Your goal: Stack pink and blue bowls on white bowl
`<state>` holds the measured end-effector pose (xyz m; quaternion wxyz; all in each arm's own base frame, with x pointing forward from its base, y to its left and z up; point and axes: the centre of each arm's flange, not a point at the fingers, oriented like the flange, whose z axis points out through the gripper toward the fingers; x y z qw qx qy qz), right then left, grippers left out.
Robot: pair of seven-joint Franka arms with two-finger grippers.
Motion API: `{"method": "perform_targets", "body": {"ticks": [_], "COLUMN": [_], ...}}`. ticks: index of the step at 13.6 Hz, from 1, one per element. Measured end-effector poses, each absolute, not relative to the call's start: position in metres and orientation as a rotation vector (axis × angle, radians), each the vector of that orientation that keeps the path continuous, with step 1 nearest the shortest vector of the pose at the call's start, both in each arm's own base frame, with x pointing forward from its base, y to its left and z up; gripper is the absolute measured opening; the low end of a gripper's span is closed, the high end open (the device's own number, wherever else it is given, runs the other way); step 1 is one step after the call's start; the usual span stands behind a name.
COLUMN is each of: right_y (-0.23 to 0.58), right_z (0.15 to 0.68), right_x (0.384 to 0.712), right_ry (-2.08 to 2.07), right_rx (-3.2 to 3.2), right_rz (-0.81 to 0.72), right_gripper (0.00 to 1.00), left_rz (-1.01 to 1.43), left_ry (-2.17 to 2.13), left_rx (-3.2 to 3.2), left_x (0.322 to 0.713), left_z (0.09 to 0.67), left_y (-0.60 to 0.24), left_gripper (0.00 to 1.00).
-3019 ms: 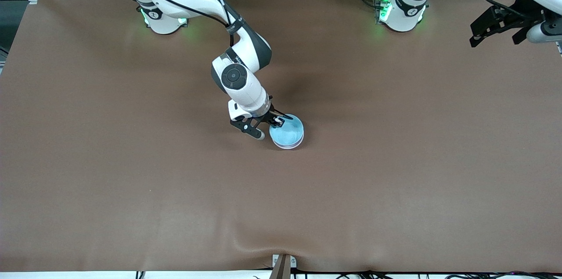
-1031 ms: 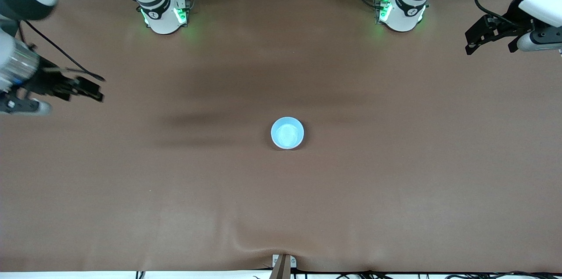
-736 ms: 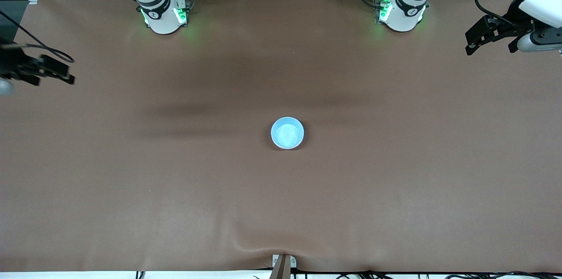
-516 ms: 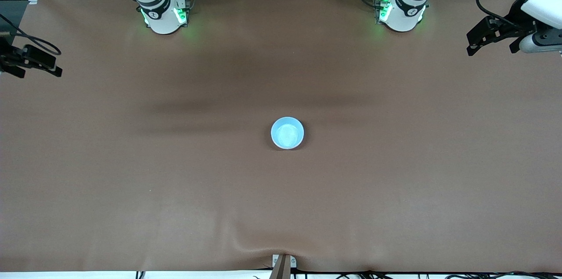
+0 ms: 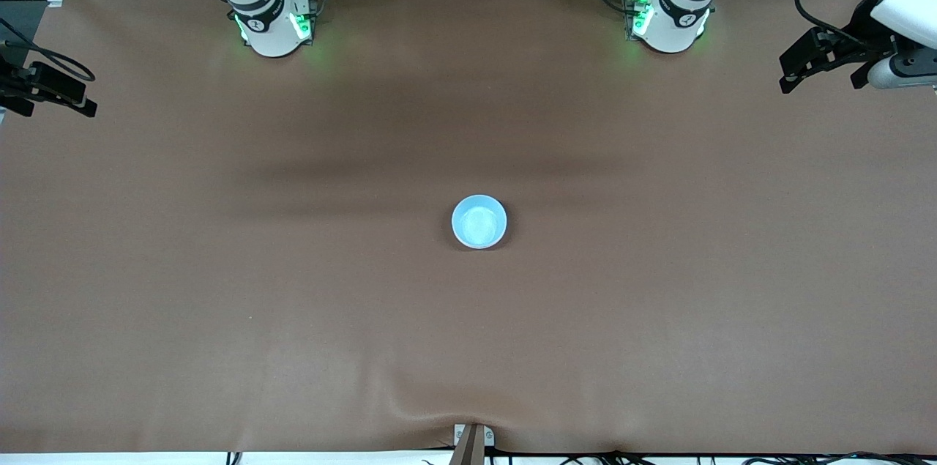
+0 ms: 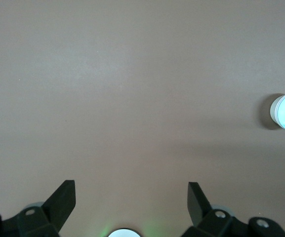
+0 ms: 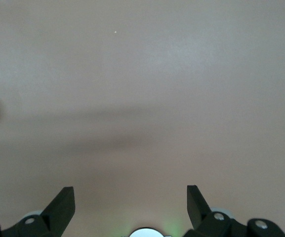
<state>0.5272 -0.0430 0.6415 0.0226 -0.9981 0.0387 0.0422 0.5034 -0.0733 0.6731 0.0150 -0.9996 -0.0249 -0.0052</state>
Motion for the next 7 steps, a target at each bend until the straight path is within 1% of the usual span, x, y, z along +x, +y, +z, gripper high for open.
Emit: {"method": "perform_targets", "body": {"ticks": [7], "right_y": [-0.0369], "right_z": [0.641], "right_x": [0.5277], "right_ry": [0.138], "right_rx": [-3.092], "right_rz": [0.135], "right_gripper": [1.0], "left_rz": [-0.013], "left_ry": [-0.076], "left_rx": [-3.11], "left_x": [0.5042], "left_z": [0.6718], "left_y": [-0.0734], "left_gripper": [1.0]}}
